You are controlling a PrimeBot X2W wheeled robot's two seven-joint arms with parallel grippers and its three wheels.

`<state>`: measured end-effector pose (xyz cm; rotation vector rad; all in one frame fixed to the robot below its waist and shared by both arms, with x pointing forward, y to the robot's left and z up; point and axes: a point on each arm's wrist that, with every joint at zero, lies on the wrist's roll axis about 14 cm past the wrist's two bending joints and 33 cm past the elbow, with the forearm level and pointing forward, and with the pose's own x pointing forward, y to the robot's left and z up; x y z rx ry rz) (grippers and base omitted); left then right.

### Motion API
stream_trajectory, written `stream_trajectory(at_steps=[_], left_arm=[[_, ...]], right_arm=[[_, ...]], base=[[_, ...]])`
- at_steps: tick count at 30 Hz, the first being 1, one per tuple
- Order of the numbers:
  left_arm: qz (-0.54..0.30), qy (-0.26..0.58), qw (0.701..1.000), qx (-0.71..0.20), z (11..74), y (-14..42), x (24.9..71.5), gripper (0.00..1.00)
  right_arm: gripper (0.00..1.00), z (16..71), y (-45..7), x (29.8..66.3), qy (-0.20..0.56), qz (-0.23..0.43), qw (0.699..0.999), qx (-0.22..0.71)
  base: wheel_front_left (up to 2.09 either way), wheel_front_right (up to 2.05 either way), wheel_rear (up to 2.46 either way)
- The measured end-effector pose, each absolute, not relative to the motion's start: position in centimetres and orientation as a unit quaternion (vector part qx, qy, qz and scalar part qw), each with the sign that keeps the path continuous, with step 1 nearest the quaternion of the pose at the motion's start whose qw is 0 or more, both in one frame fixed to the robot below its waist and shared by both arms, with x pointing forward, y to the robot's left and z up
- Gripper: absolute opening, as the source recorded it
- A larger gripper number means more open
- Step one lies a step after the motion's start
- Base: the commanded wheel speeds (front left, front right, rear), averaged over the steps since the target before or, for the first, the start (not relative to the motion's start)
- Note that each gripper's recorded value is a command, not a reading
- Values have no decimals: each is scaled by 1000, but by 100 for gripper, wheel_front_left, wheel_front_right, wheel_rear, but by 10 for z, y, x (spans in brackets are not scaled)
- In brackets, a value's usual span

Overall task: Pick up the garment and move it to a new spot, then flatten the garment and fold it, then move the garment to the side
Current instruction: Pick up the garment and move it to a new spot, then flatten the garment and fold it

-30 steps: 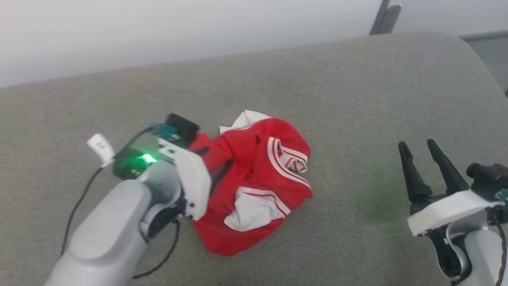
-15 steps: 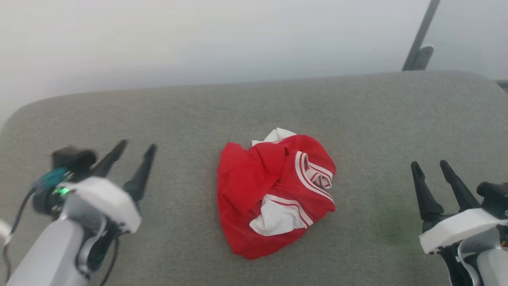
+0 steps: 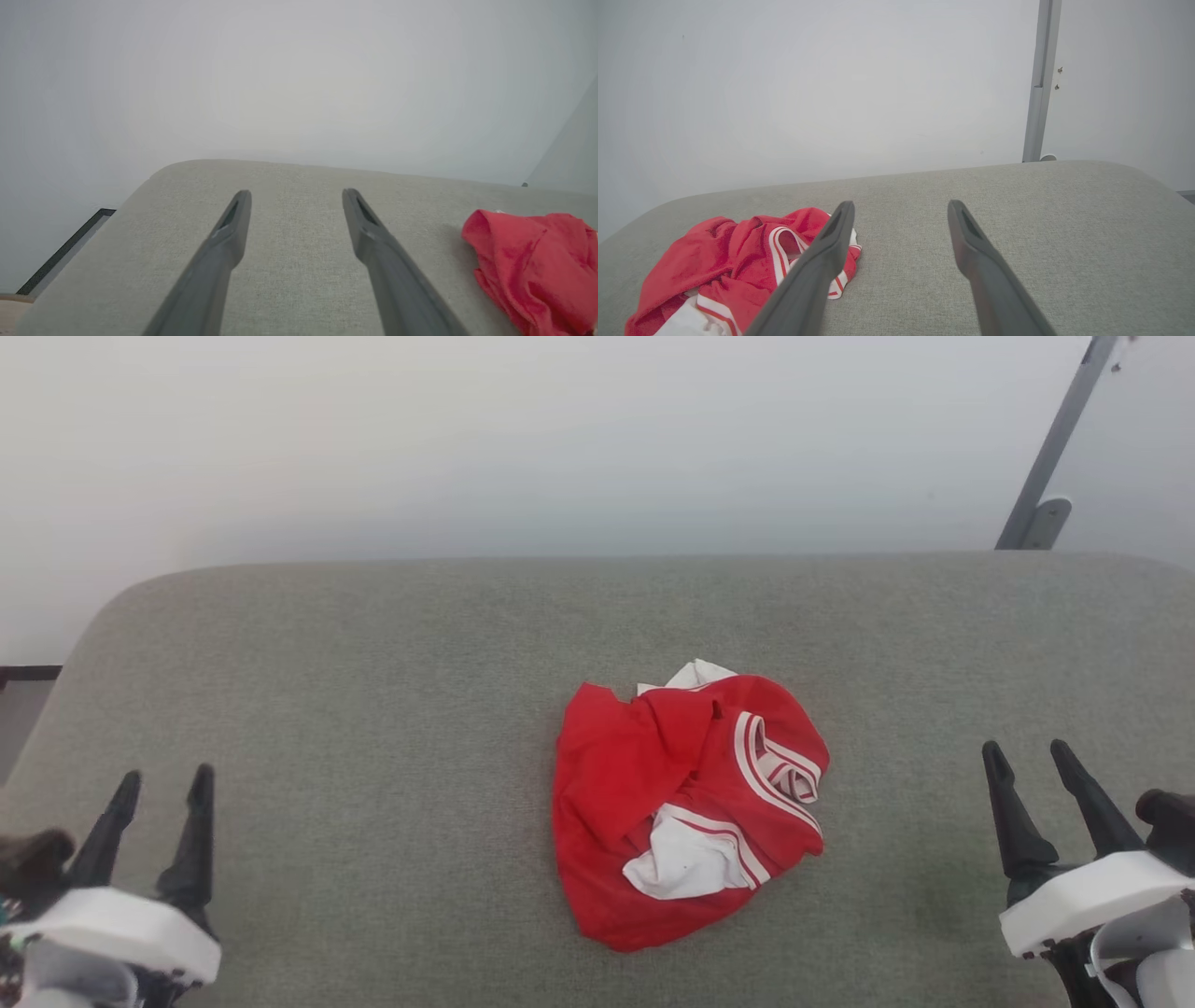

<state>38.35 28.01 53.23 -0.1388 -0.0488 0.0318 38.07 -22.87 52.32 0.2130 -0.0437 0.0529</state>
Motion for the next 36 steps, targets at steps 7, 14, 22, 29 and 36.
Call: stream_trajectory(at_steps=[7, 14, 22, 29, 36], left_arm=[[56, -33, 994, -89, 530, 303, 360, 100], [66, -36, 993, -94, 529, 307, 352, 100], [63, -42, 993, -96, 531, 304, 353, 100], [58, -43, 993, -94, 534, 302, 353, 100], [21, -27, 995, -98, 535, 279, 359, 100]], right_arm=[[100, 522, -224, 378, -21, 29, 993, 110], [100, 520, -222, 378, -17, 32, 993, 111], [100, 519, -219, 378, -14, 35, 993, 113], [100, 517, -215, 380, -8, 40, 993, 115], [100, 514, -213, 381, -5, 41, 992, 116]], base=[[0, 0, 0], [0, 0, 0], [0, 0, 0], [0, 0, 0], [0, 0, 0]])
